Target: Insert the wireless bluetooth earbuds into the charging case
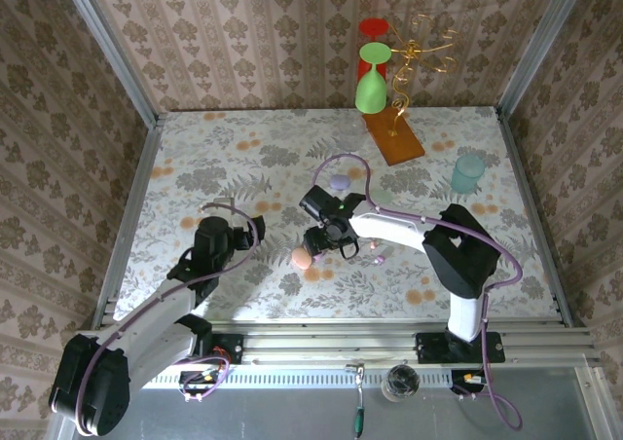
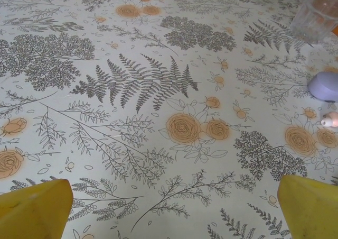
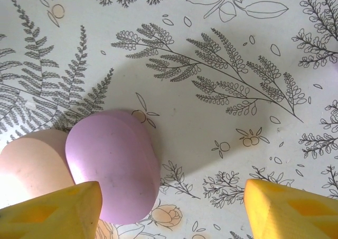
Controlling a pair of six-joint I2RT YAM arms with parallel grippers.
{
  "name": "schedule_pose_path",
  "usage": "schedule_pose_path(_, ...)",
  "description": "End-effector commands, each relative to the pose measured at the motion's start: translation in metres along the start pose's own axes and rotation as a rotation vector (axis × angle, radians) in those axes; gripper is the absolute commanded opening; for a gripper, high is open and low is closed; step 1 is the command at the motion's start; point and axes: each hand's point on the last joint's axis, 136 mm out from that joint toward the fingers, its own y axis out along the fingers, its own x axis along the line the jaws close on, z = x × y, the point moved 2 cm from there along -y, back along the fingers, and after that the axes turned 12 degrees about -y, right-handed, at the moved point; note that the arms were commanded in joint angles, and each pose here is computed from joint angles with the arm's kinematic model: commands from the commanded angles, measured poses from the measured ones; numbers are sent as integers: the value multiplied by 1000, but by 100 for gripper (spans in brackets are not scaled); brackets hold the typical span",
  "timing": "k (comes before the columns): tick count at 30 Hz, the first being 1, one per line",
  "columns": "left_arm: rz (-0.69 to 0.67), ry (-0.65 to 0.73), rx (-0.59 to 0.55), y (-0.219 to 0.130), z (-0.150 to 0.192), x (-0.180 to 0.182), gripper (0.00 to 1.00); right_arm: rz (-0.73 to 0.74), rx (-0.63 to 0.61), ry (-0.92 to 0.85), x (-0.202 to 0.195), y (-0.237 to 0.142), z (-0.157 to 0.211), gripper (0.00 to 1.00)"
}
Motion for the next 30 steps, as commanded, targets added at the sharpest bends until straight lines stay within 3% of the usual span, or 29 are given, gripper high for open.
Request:
schedule_pose_path(1, 17, 0, -23, -1, -3, -1, 100, -29, -26, -30, 5, -7, -2, 74)
schedule_pose_path(8, 24, -3, -21, -1, -3, -2, 100, 3, 52, -8, -6, 11, 8, 69)
schedule_pose_path(16, 86, 3, -39, -2, -14, -16, 100, 44, 49, 59, -37, 7, 12, 63)
schedule_pose_path(24, 125, 20, -18, 2, -12, -24, 100, -17, -17, 47, -32, -3, 2, 63)
schedule_pose_path(26, 138, 20, -10, 3, -10, -26, 100, -66, -55, 37, -24, -5, -5, 66)
schedule_pose_path(30, 138, 23, -2, 5, -9, -27, 100, -99, -20, 11, -17, 5, 4, 72)
